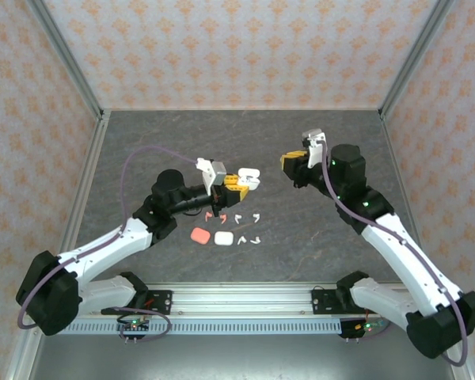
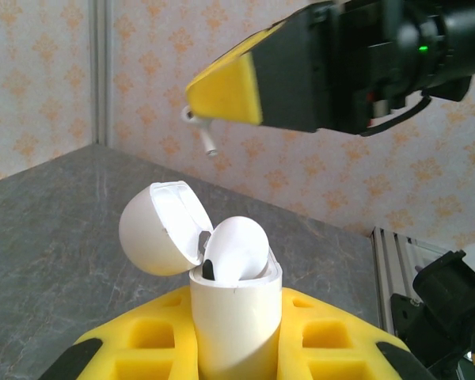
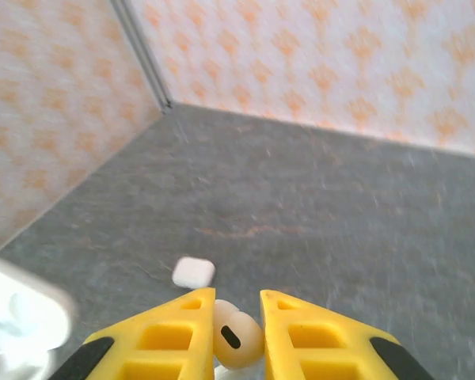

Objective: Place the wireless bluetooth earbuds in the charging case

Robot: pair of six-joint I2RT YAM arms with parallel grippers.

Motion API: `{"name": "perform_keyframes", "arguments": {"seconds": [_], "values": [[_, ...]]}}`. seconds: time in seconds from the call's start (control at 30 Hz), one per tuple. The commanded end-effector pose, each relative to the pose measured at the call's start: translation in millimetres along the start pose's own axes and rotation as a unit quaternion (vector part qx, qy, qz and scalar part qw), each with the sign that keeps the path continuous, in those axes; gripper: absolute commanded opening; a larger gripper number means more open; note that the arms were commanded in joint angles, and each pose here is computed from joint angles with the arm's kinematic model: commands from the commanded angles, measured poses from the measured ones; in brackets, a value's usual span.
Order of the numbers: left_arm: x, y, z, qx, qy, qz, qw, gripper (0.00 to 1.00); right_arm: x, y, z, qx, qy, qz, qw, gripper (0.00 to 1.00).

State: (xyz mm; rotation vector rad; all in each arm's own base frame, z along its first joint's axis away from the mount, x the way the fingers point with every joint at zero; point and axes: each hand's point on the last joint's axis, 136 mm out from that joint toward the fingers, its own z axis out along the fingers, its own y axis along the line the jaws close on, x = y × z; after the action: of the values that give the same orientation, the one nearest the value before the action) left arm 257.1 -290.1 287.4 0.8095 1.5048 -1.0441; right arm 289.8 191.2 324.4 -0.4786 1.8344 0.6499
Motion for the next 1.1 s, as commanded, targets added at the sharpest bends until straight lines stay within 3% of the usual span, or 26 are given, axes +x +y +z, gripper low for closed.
{"name": "perform_keyframes", "arguments": {"seconds": [0.0, 0.27, 1.07], "values": [[-30.7, -9.1, 2.8, 0.018, -0.038, 0.014, 0.999, 0.00, -28.3, 31.3, -13.9, -0.050, -0.049, -0.065, 0.995, 0.18], [-33.2, -7.9, 11.3, 0.029, -0.029, -0.006, 0.999, 0.00, -33.8, 69.1, -12.8, -0.088, -0.055, -0.126, 0.987, 0.18], [-39.5, -14.2, 10.3, 0.045, -0.037, -0.010, 0.998, 0.00, -9.8, 73.5, 4.4, -0.108, -0.025, -0.133, 0.985, 0.18]]}}
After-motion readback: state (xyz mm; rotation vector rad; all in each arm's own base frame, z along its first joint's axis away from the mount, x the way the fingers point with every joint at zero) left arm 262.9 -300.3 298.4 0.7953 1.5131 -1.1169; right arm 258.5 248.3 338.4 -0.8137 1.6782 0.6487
